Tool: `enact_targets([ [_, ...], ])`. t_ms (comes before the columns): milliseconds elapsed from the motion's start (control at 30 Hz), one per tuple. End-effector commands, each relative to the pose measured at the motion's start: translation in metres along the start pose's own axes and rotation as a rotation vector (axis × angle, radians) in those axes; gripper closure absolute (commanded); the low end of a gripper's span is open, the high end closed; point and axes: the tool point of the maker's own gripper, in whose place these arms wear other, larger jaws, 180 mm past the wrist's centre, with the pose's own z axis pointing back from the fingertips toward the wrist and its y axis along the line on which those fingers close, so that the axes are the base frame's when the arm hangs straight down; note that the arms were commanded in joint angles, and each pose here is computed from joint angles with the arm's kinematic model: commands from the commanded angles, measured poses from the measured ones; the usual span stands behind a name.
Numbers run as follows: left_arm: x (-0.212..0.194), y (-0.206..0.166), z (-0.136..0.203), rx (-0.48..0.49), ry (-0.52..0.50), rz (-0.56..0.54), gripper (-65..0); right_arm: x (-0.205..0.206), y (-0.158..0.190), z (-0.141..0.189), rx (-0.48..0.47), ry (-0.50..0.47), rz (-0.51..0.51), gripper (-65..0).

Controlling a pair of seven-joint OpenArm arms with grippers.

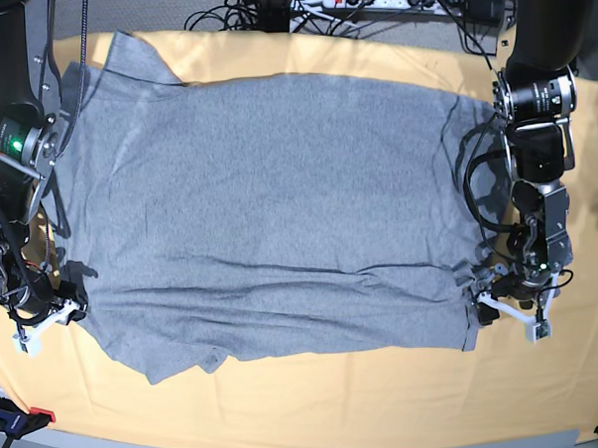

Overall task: Layout the t-shirt on the table in an organized manner, then fold the t-shirt properly
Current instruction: 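Grasp the side hem with the left gripper and adjust its hold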

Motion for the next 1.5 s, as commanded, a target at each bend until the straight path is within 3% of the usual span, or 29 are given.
enact_targets([
  [0, 0.028, -0.004, 0.001, -0.034, -0.057, 0.007, -49.4, 0.033, -0.003, 0.012, -0.001, -0.081, 0.007, -22.7],
  [133, 0.029, -0.026, 0.003, -0.159, -0.063, -0.01, -49.4, 0.033, -0.003, 0.012, -0.001, -0.081, 0.007, -22.7],
  [333, 0.031, -0.03, 0.004, -0.177, -0.063, -0.017, -47.3, 0.033, -0.003, 0.012, -0.001, -0.081, 0.007, -22.7],
  [433, 0.033, -0.03, 0.004, -0.177, -0.064, -0.018, -34.5, 0.033, -0.003, 0.012, -0.001, -0.081, 0.007, -22.7],
  [567, 0.043, -0.03, 0.004, -0.169, -0.082, -0.013, -3.6, 0.033, -0.003, 0.012, 0.0, -0.081, 0.007, -22.7],
  [600, 0.048, -0.031, 0.004, -0.17, -0.089, -0.013, 0.0, 0.033, -0.002, 0.012, 0.001, -0.081, 0.008, -22.7],
  [900, 0.12, -0.041, 0.011, -0.188, -0.209, -0.013, 0.0, 0.033, -0.001, 0.012, 0.007, -0.08, 0.015, -22.7],
  [1067, 0.124, -0.042, 0.012, -0.187, -0.209, -0.019, -0.5, 0.033, 0.003, 0.012, 0.03, -0.081, 0.036, -22.7],
  [1200, 0.105, -0.042, 0.009, -0.194, -0.169, -0.021, -34.5, 0.034, 0.004, 0.012, 0.036, -0.086, 0.032, -22.7],
  [1233, 0.099, -0.042, 0.008, -0.197, -0.154, -0.011, -40.2, 0.035, 0.006, 0.012, 0.045, -0.094, 0.023, -22.7],
  [1467, 0.053, -0.033, 0.004, -0.178, -0.078, 0.013, -41.3, 0.038, 0.009, 0.013, 0.062, -0.108, 0.008, -22.7],
])
